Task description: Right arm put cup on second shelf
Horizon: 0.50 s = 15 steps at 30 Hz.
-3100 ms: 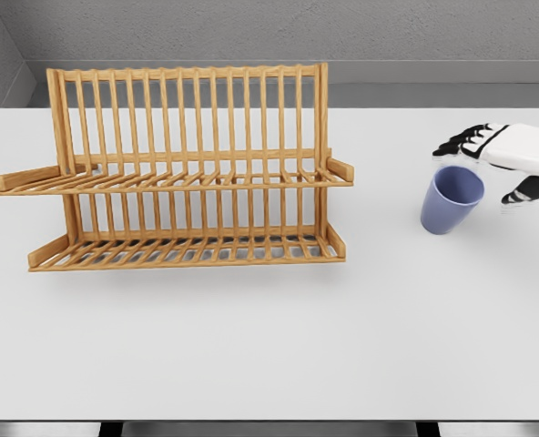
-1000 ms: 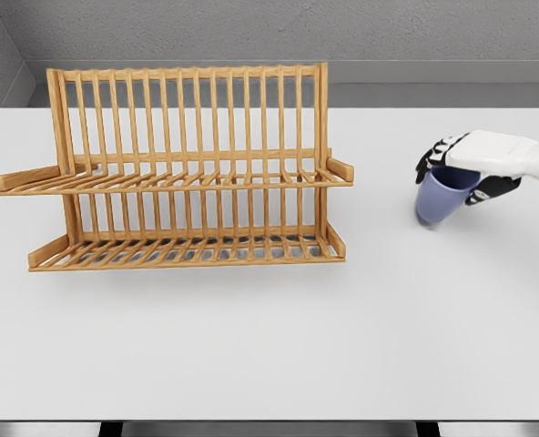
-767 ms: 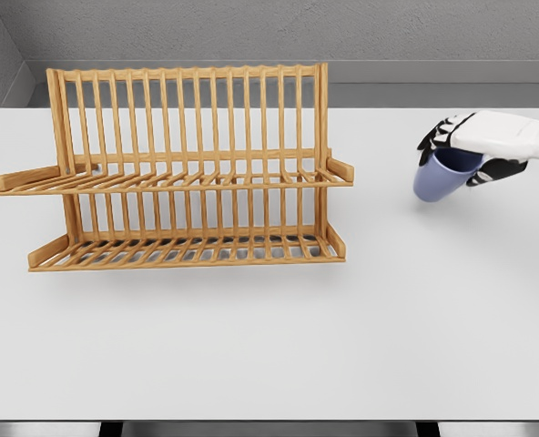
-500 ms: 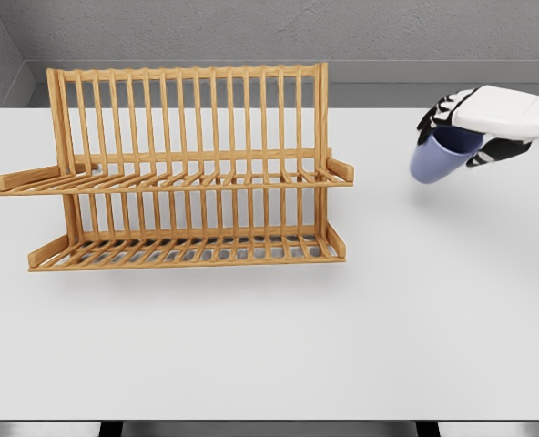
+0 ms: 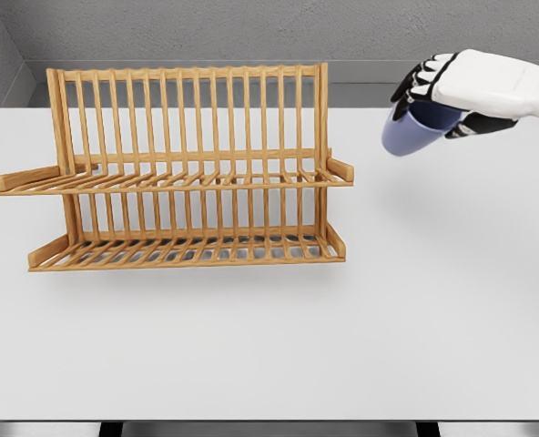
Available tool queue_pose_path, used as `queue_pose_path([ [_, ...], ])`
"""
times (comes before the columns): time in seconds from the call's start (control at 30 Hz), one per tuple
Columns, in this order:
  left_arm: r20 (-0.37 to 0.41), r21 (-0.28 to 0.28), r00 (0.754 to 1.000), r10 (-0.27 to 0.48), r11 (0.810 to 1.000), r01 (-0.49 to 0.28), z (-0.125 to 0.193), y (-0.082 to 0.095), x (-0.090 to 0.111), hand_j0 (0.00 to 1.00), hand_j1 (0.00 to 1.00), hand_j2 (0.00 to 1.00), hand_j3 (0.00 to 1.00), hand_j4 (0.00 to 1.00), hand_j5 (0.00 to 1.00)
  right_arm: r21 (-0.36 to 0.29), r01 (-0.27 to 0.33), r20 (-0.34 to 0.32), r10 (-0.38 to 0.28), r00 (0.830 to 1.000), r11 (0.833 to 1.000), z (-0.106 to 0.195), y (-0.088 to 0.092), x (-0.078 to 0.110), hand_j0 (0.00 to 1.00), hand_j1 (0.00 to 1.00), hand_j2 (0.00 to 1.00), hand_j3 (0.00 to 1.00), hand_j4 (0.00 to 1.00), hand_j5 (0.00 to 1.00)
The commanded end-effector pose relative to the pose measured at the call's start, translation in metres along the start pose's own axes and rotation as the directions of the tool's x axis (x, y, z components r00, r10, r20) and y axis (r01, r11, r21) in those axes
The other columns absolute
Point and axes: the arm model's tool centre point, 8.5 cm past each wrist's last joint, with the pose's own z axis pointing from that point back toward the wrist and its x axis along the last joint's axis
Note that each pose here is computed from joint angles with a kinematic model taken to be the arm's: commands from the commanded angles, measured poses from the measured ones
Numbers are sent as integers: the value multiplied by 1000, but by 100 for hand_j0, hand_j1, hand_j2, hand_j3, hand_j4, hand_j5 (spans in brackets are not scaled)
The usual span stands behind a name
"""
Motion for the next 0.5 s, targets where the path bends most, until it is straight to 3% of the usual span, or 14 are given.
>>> queue_pose_path([
  [0.0,2,0,1000,0,1000,0,0,0,1,100,100,100,100,100,100,-22,-12,23,13,1000,1000,-4,-7,8,61,61,61,61,61,61],
  [0.17,2,0,1000,0,1000,0,0,0,1,100,100,100,100,100,100,-49,-28,56,31,998,998,-13,-15,18,61,61,61,61,61,61],
  [0.23,0,0,1000,0,1000,0,0,0,0,100,100,100,100,100,100,-78,-53,105,61,993,996,-24,-23,35,61,61,61,61,61,61],
  [0.47,-1,0,1000,0,1000,0,0,0,0,100,100,100,100,100,100,-117,-88,163,106,981,989,-33,-34,58,61,61,61,61,61,61],
])
